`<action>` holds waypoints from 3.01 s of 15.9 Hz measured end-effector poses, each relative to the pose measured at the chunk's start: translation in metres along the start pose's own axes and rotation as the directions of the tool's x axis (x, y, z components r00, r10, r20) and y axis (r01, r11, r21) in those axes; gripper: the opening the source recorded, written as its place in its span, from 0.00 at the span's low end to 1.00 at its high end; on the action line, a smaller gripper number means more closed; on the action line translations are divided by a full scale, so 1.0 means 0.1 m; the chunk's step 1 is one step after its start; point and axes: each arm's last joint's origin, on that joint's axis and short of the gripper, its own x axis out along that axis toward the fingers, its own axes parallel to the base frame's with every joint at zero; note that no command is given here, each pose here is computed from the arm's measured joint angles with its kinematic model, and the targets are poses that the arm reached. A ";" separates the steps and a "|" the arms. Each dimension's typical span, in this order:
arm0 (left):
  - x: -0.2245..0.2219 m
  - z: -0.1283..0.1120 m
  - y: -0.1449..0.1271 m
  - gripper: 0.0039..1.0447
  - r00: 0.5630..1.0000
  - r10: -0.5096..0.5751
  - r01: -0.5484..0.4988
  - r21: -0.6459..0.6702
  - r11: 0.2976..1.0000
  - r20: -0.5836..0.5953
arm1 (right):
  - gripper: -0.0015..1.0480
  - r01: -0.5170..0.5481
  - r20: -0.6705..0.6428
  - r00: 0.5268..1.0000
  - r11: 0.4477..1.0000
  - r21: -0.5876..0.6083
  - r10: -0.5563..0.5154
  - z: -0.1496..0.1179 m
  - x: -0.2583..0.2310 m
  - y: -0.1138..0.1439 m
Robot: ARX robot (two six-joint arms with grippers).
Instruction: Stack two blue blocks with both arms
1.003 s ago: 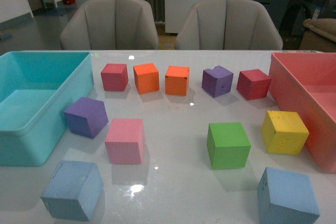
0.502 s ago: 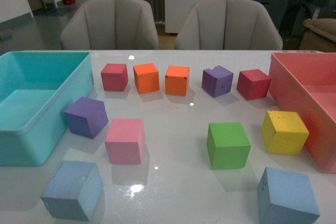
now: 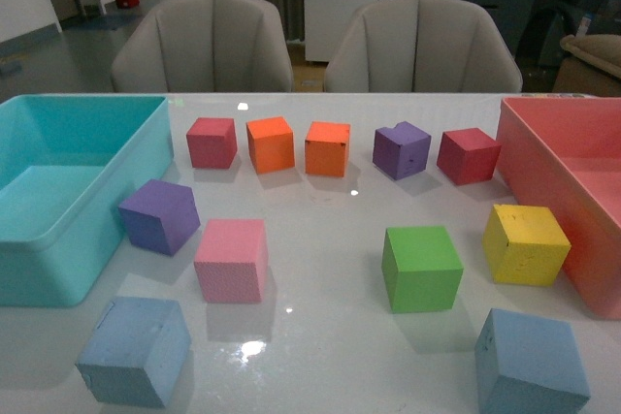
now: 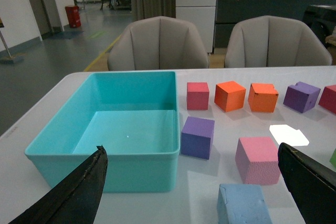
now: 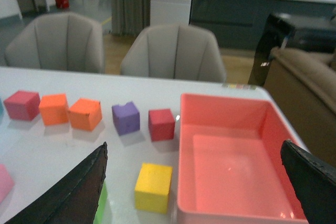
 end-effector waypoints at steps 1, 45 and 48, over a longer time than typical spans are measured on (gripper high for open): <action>0.00 0.00 0.00 0.94 1.000 0.000 0.000 0.000 1.000 0.000 | 0.94 -0.087 -0.401 0.909 0.993 0.084 0.113 -0.45 0.49 0.22; 0.00 0.00 0.00 0.94 1.000 0.000 0.000 0.000 1.000 0.000 | 0.47 -0.119 -0.660 0.706 0.962 0.247 0.257 -0.70 2.94 2.02; 0.00 0.00 0.00 0.94 1.000 0.000 0.000 0.000 1.000 0.000 | 0.47 -0.135 -0.687 0.674 0.960 0.244 0.270 -0.80 3.06 2.23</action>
